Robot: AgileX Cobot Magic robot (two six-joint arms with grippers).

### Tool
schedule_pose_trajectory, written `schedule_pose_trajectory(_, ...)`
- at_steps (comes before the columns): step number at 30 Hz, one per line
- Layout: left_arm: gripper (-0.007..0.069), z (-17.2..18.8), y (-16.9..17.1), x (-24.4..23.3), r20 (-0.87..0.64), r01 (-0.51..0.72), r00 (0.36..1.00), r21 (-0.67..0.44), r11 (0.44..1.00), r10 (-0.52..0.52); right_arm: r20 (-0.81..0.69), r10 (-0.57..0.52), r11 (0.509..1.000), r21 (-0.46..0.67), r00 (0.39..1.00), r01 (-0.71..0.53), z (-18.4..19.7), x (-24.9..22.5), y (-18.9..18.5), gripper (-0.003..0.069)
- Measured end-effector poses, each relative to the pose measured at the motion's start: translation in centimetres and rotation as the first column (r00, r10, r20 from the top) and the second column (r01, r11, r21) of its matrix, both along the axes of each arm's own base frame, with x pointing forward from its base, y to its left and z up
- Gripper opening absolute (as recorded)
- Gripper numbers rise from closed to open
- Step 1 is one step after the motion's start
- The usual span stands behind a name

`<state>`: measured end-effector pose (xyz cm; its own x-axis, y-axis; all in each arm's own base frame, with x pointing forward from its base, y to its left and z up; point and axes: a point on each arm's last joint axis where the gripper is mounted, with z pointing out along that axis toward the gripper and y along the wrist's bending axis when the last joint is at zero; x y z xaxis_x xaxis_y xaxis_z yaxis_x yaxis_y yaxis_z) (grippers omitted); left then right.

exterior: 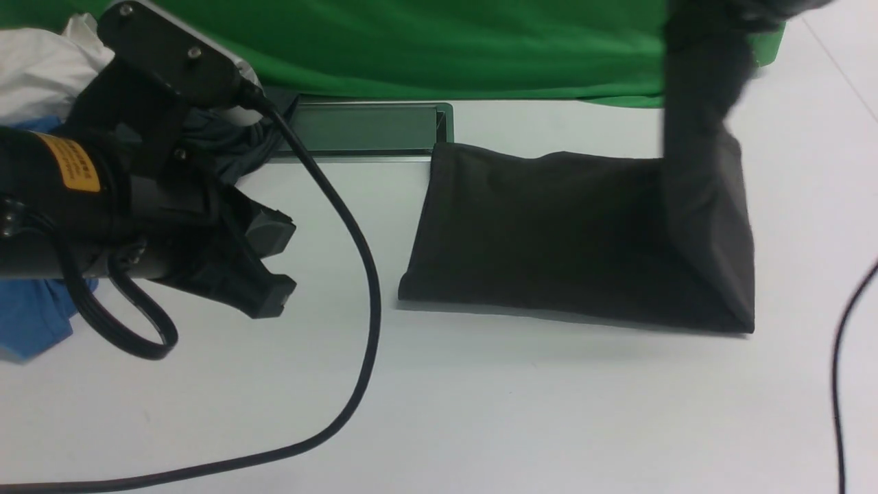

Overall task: Fold a long-sleeved shirt on a white desktop.
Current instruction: 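Fold the right end of the dark garment over onto its left end with the right gripper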

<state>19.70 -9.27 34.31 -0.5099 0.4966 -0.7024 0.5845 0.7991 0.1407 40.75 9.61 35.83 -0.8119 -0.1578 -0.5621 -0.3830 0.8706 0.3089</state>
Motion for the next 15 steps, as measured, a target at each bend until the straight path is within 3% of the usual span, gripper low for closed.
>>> schedule_pose_trajectory(7, 0.0017, 0.0, 0.0, 0.0, 0.002, -0.001, 1.000, -0.002, 1.000, 0.001, -0.074, 0.127, 0.992, 0.021, 0.989, -0.126, -3.3, 1.8, 5.5, 0.0080)
schedule_pose_trajectory(15, 0.0017, 0.0, 0.0, 0.0, 0.007, -0.001, 1.000, -0.004, 1.000, 0.001, -0.133, 0.179, 0.984, 0.041, 0.975, -0.175, -5.6, 2.3, 8.7, 0.0081)
